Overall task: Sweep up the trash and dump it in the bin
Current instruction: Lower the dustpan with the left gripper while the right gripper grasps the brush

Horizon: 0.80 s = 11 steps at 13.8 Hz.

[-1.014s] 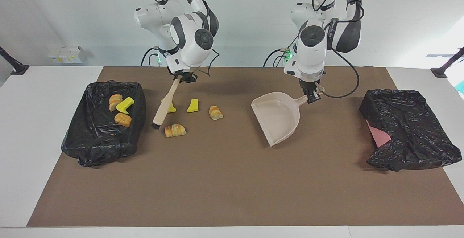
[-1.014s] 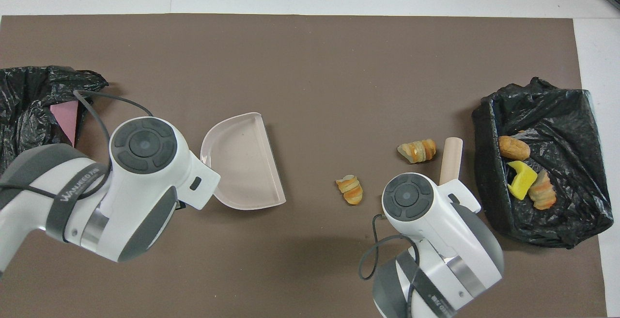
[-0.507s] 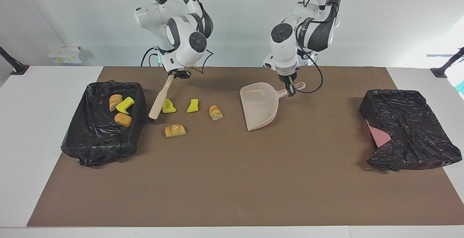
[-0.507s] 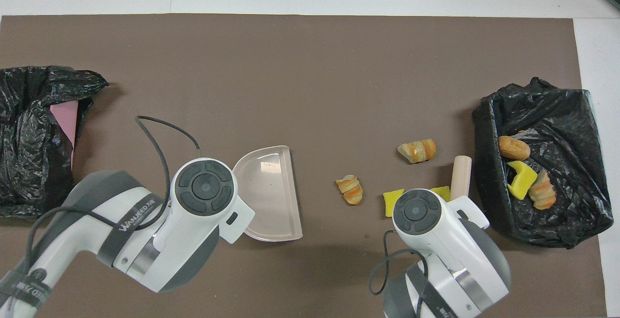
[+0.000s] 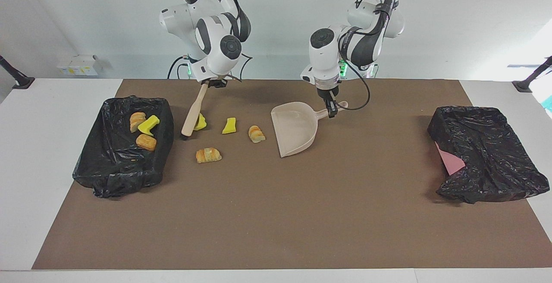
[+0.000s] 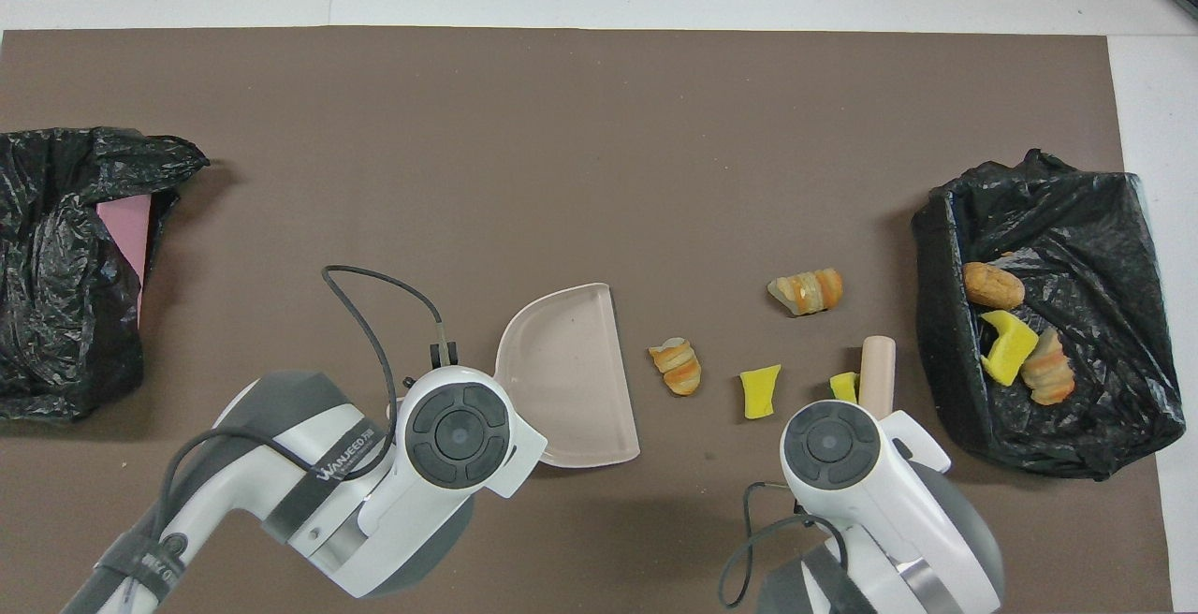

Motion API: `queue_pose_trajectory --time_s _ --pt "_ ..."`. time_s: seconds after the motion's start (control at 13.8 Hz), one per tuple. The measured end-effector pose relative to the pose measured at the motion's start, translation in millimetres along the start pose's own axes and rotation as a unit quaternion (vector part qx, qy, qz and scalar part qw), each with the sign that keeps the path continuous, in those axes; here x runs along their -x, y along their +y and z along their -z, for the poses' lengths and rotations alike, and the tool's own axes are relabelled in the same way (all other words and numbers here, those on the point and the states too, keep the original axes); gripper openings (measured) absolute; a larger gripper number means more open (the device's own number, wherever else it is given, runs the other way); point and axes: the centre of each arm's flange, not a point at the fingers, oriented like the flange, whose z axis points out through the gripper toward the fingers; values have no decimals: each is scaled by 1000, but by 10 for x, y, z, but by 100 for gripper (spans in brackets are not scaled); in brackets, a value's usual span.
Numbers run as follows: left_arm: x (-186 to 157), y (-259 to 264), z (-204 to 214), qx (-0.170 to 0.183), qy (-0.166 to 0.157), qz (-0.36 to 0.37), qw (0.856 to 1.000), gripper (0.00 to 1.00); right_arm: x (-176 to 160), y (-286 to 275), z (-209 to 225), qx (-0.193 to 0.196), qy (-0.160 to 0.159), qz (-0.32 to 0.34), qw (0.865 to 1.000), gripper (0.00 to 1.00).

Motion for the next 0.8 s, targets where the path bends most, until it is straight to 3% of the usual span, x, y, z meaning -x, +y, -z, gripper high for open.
queue_pose_trajectory --time_s 0.43,0.8 --pt "-107 73 7 -6 6 -8 1000 32 -122 -250 260 -97 -2 6 995 26" --pt "-199 134 -25 -14 17 -16 1000 32 -127 -654 459 -146 -22 18 989 26"
